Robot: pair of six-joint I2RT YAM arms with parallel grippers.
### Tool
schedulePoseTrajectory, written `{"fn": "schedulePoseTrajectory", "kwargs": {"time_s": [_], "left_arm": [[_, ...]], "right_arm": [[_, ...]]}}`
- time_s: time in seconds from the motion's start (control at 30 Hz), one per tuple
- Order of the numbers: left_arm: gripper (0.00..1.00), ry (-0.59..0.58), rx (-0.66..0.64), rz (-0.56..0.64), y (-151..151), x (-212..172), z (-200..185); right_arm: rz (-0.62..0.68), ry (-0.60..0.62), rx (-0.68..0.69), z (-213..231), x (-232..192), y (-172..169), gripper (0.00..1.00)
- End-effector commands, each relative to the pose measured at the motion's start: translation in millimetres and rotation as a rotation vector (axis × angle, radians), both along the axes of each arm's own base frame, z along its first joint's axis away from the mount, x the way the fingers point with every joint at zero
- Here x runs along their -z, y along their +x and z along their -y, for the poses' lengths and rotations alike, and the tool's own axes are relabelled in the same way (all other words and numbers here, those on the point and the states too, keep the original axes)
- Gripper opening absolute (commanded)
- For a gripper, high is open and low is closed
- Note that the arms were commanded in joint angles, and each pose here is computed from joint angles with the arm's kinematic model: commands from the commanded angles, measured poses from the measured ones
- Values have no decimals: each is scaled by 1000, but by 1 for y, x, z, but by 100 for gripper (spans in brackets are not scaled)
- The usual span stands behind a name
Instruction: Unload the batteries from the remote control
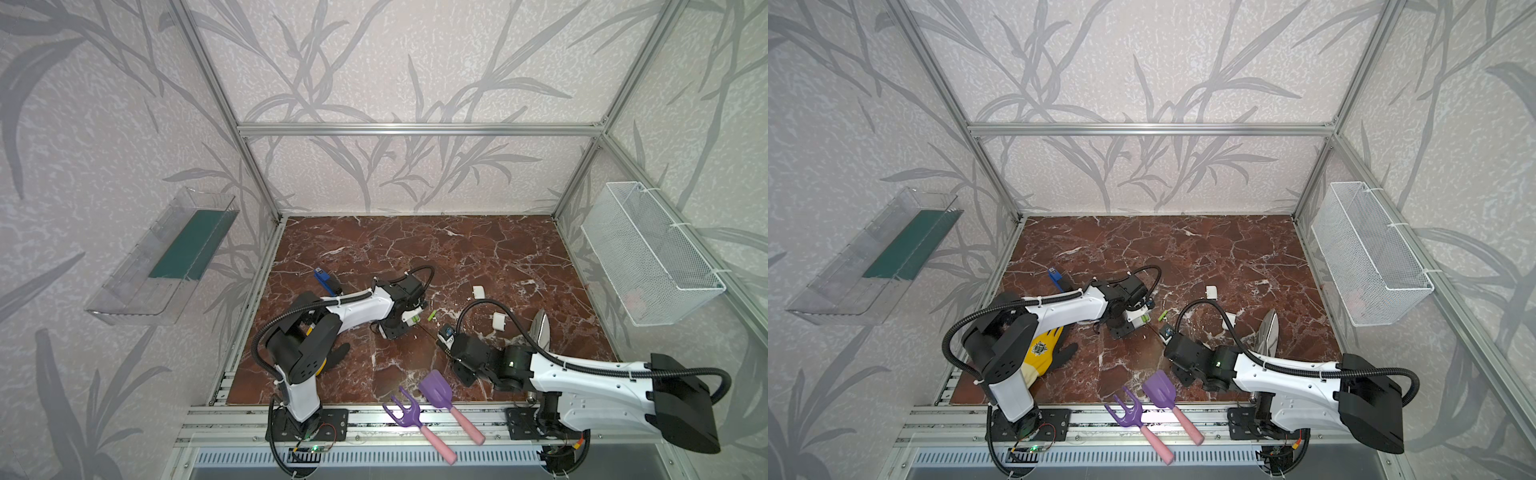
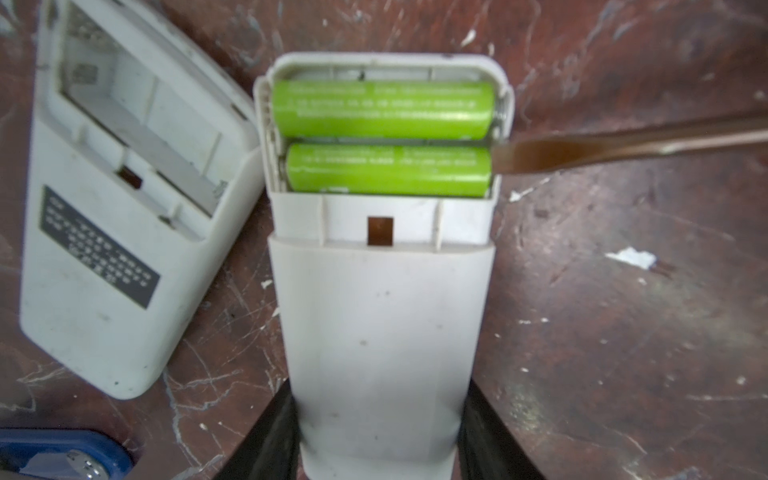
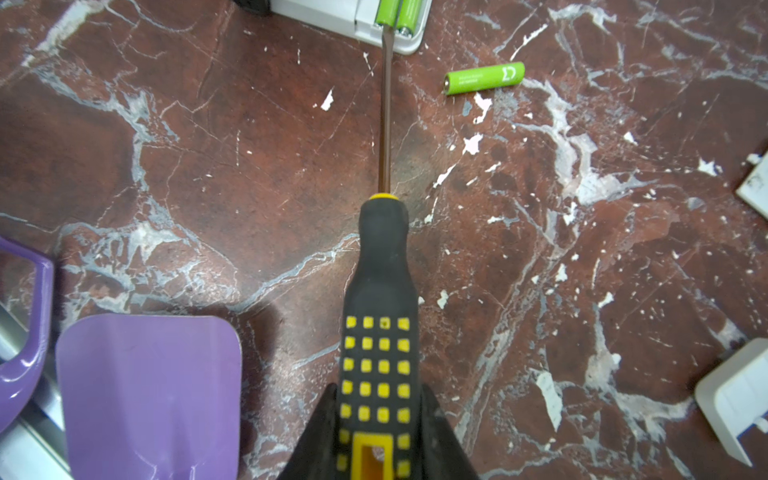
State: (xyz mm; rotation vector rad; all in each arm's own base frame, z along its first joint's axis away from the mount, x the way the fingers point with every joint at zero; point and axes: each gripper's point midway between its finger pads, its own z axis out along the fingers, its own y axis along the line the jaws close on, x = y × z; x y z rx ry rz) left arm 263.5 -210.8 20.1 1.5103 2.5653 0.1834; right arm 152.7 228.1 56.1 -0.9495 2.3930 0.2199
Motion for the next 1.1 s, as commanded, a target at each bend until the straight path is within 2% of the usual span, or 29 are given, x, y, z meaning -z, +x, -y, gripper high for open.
{"fn": "schedulePoseTrajectory", "kwargs": {"time_s": [0.0, 0.5, 1.07], "left_arm": [[40, -19, 57, -67, -17, 2, 11], [38, -104, 71, -148, -37, 2, 27], [37, -170, 75, -236, -53, 2, 36]], "right_arm": [[18, 78, 24, -16, -9, 6, 0], [54, 206, 97, -18, 1, 12, 0], [114, 229, 112, -6, 21, 15, 0]]}}
